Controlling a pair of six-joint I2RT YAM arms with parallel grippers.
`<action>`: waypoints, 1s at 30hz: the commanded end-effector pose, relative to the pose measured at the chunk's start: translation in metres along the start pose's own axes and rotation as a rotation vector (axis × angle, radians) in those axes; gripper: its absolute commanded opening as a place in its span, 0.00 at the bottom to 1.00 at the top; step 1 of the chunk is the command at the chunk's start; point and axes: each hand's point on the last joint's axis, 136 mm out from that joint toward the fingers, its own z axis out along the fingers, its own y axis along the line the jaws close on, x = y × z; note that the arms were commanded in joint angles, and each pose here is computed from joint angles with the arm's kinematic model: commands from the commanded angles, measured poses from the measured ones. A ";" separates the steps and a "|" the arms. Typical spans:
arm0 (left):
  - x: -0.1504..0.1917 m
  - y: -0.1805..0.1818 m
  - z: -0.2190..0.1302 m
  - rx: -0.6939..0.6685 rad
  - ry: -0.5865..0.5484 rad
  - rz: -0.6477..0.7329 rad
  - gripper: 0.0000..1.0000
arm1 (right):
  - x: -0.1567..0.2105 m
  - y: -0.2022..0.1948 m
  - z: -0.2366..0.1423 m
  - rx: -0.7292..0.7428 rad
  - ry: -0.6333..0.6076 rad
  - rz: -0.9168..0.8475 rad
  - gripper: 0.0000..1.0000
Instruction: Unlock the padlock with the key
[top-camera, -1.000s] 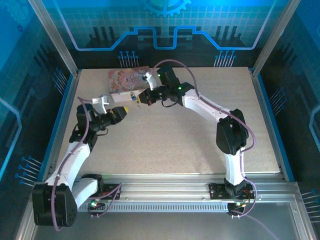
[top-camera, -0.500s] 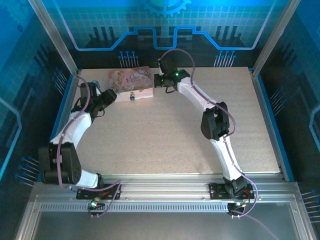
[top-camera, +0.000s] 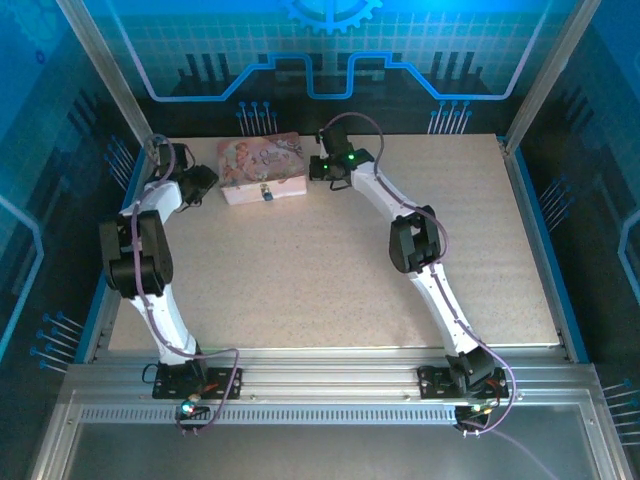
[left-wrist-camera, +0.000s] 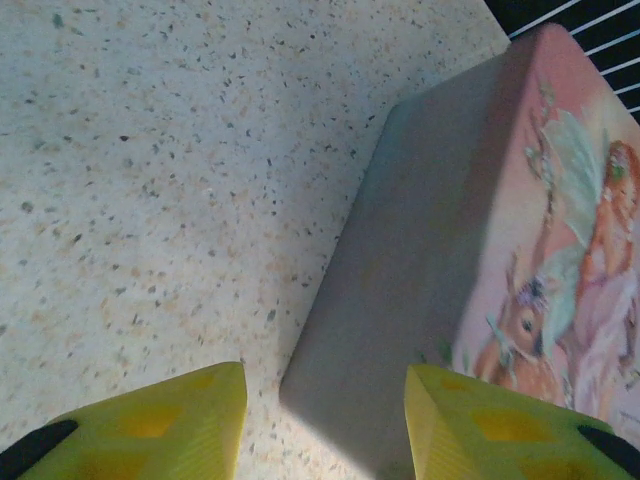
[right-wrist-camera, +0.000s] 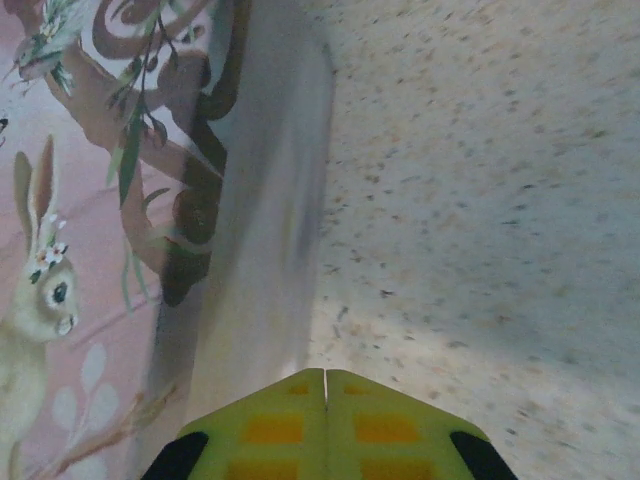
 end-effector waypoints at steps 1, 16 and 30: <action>0.004 -0.010 0.011 0.043 0.067 0.017 0.46 | -0.017 0.013 0.003 -0.130 -0.042 0.026 0.00; 0.049 -0.048 0.018 0.199 0.205 0.202 0.46 | 0.005 0.039 -0.004 -0.183 0.026 -0.129 0.00; 0.134 -0.034 -0.023 0.220 0.274 0.237 0.47 | 0.053 0.035 -0.084 -0.138 0.041 -0.205 0.00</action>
